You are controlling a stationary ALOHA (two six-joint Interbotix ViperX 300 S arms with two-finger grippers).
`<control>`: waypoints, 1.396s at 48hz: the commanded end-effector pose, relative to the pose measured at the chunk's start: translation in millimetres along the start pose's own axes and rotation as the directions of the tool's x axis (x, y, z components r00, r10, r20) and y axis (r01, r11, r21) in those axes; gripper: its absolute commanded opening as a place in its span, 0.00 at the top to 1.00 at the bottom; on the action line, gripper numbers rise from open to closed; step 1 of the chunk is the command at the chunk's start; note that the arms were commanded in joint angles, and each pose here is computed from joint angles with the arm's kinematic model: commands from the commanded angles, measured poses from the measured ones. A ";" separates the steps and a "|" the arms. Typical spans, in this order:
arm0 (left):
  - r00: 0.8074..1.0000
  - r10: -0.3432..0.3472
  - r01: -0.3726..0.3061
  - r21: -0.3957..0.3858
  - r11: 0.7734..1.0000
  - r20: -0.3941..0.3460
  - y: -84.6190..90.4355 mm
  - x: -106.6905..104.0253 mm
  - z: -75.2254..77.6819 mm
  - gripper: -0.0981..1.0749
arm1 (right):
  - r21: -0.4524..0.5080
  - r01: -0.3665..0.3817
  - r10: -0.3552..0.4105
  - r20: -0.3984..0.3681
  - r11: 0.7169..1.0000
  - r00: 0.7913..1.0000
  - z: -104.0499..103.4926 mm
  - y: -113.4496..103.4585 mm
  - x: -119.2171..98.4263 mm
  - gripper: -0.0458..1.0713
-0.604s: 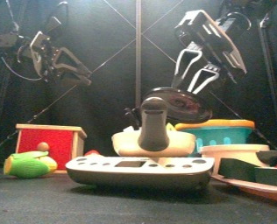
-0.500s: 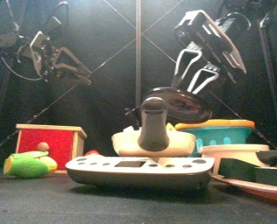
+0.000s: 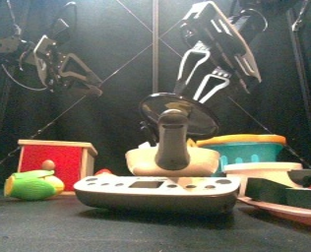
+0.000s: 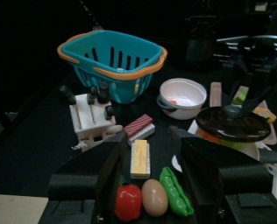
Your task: Place lid on pan
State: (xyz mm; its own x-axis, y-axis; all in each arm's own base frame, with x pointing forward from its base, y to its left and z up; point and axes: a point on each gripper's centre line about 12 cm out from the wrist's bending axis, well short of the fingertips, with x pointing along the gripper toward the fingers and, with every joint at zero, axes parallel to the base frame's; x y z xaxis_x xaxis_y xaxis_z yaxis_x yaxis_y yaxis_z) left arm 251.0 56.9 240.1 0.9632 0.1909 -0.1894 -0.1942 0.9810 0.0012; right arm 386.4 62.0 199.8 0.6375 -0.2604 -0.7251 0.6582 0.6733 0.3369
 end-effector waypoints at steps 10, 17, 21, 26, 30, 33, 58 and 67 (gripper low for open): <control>1.000 0.001 -0.001 0.003 1.000 0.014 0.4 0.6 4.4 0.22 | -0.091 0.063 -0.070 -0.072 0.994 0.995 14.3 17.1 -8.8 0.43; 1.000 0.001 -0.001 0.003 1.000 0.015 0.3 0.6 4.6 0.22 | -0.128 0.077 -0.088 -0.078 0.989 0.993 16.6 27.0 -0.1 0.43; 1.000 0.001 -0.001 0.003 1.000 0.015 0.3 0.6 4.6 0.22 | -0.146 0.090 -0.100 -0.067 0.985 0.993 17.0 28.8 3.7 0.43; 1.000 0.000 -0.001 0.003 1.000 0.014 0.3 0.4 4.0 0.22 | -0.160 0.096 -0.106 -0.052 0.982 0.993 18.5 28.8 5.0 0.43; 1.000 0.001 -0.001 0.003 1.000 0.015 0.3 0.6 4.6 0.22 | -0.160 0.095 -0.104 -0.051 0.983 0.993 19.1 29.2 5.6 0.43; 1.000 0.001 -0.001 0.003 1.000 0.015 0.3 0.6 4.6 0.22 | -0.161 0.100 -0.110 -0.056 0.982 0.992 17.0 28.0 7.6 0.43; 1.000 0.001 -0.001 0.003 1.000 0.015 0.3 0.6 4.6 0.22 | -0.173 0.122 -0.136 -0.073 0.977 0.988 9.1 24.6 18.9 0.43; 1.000 0.001 -0.001 0.003 1.000 0.014 0.4 0.6 4.4 0.22 | -0.180 0.126 -0.141 -0.072 0.975 0.987 7.8 23.5 20.9 0.42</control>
State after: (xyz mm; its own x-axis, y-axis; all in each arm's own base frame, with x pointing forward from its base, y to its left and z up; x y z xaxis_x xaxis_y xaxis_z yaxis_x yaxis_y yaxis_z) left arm 250.5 56.8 238.9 0.9626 0.1907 -0.1924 -0.1942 0.9810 0.0010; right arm 415.0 68.4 183.1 0.4759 -0.3065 -0.8244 0.6548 0.7492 0.0995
